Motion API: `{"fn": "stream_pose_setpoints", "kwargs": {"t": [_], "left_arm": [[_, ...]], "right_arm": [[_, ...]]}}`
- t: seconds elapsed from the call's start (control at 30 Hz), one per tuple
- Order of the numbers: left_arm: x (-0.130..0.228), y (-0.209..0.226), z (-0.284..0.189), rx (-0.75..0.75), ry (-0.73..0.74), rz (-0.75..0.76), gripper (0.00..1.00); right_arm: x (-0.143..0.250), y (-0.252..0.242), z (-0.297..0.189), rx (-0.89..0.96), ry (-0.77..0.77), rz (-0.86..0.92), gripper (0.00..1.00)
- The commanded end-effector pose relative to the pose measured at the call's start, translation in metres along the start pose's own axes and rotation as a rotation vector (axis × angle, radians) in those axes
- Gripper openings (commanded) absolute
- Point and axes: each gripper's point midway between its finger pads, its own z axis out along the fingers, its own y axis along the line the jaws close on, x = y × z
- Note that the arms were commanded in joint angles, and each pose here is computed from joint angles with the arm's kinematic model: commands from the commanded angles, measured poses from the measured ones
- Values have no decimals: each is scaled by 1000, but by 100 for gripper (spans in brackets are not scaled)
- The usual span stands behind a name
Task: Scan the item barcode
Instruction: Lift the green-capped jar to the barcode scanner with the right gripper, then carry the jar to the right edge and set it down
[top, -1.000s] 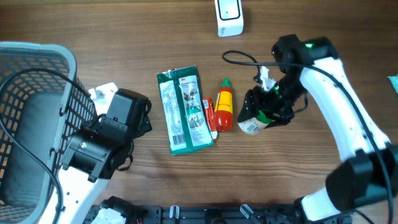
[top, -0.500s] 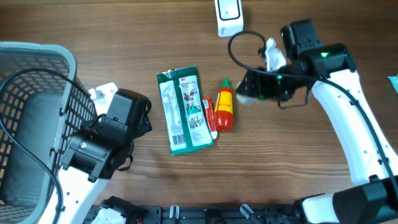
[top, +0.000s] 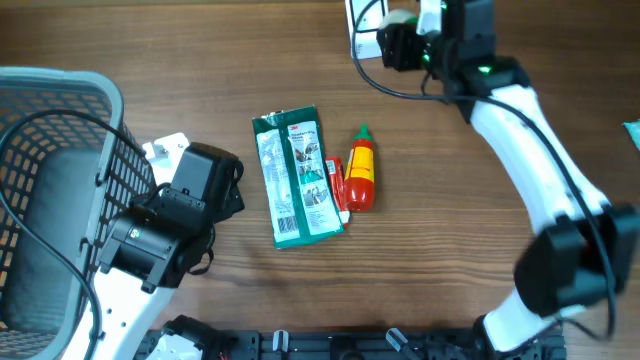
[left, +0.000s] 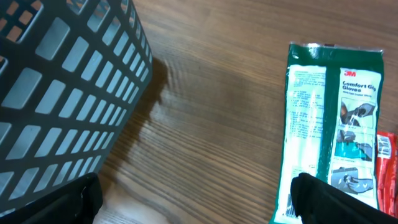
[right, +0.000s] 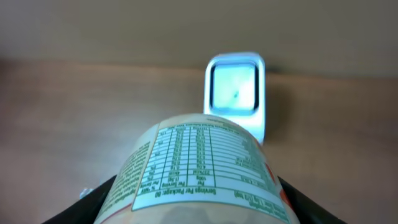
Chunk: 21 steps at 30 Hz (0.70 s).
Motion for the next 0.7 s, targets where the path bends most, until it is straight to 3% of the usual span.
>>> {"fn": "stream_pose_setpoints", "kwargs": {"t": [0.0,0.3,0.67], "left_arm": [[-1,3,1,-16,-9,-21,100],[-1,3,1,-16,-9,-20,100],[-1,3,1,-16,-9,-20,100]], "right_arm": [[-7,-13,46,39,-104,-109,60],[-26,-42,114,138,-485,-221,66],[-29,-18,136,115,-544,-245,65]]}}
